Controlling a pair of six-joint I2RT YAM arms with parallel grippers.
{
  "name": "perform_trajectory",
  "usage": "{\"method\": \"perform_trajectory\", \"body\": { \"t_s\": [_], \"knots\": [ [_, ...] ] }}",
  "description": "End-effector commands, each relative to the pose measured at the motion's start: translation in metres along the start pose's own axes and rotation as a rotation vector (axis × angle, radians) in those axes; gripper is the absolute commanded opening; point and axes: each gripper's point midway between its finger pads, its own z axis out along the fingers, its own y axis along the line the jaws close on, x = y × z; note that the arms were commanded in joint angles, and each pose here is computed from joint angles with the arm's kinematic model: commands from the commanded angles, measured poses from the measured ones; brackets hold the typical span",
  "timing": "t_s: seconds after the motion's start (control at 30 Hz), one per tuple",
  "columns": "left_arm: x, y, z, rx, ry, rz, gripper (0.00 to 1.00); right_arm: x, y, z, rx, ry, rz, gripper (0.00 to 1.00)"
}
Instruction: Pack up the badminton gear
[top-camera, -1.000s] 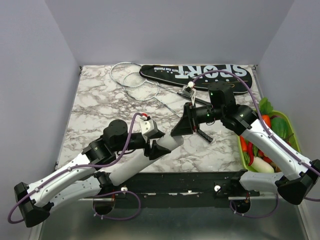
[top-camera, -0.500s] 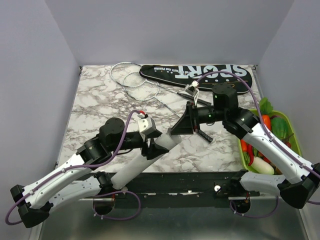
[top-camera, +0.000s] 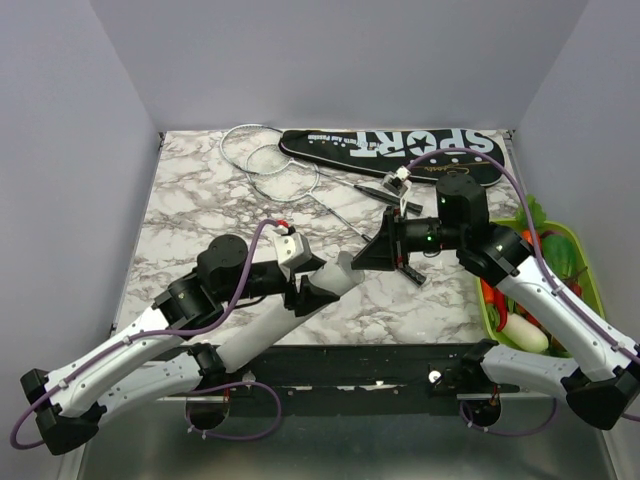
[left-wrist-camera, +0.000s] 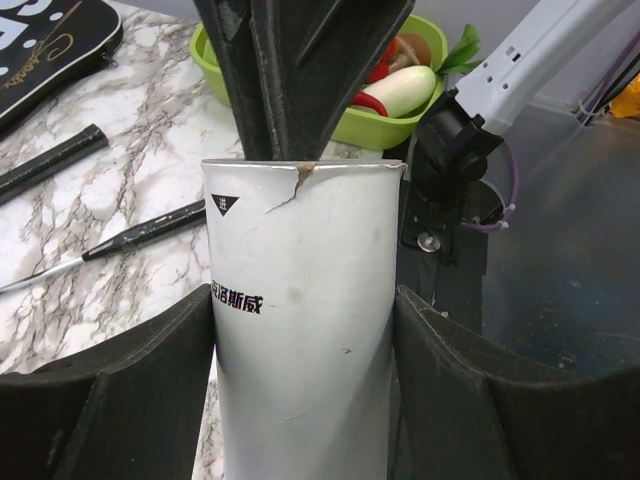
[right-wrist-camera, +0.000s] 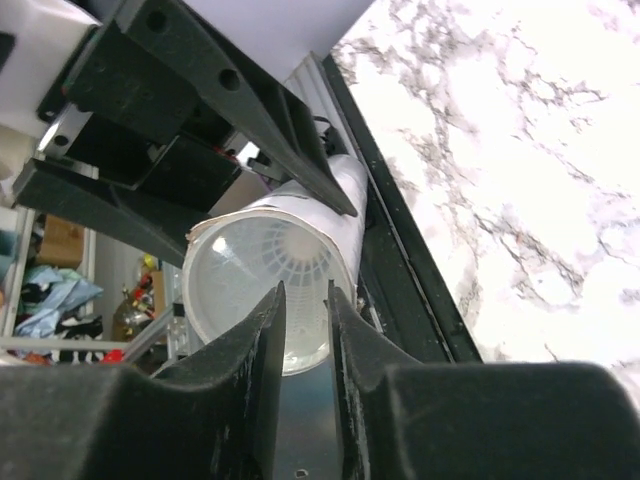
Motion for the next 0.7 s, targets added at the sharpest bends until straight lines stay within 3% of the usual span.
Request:
{"method": "perform_trajectory", "body": {
  "t_s": [0.0,0.2,0.3,0.57,0.67],
  "knots": [
    [-0.102,-0.001,-0.009,-0.038,-0.312,0.185,0.00,0.035,-0.027,-0.003,0.121,0.135,0.059,0.23],
    [-0.098,0.014,-0.003,-0.101,-0.305,0.198,0.00,0.038,-0.010,-0.005,0.049,0.176,0.039,0.01],
    [-0.093,0.030,0.002,-0.164,-0.259,0.234,0.00,0.027,-0.009,-0.008,0.080,0.141,0.011,0.01],
    [-0.048,0.114,0.026,-0.406,0.102,0.335,0.00,-0.046,-0.056,-0.049,0.596,-0.159,0.012,0.01],
    [-0.038,0.154,0.022,-0.485,0.195,0.335,0.00,-0.054,-0.062,-0.064,0.681,-0.243,0.041,0.01]
  ]
}}
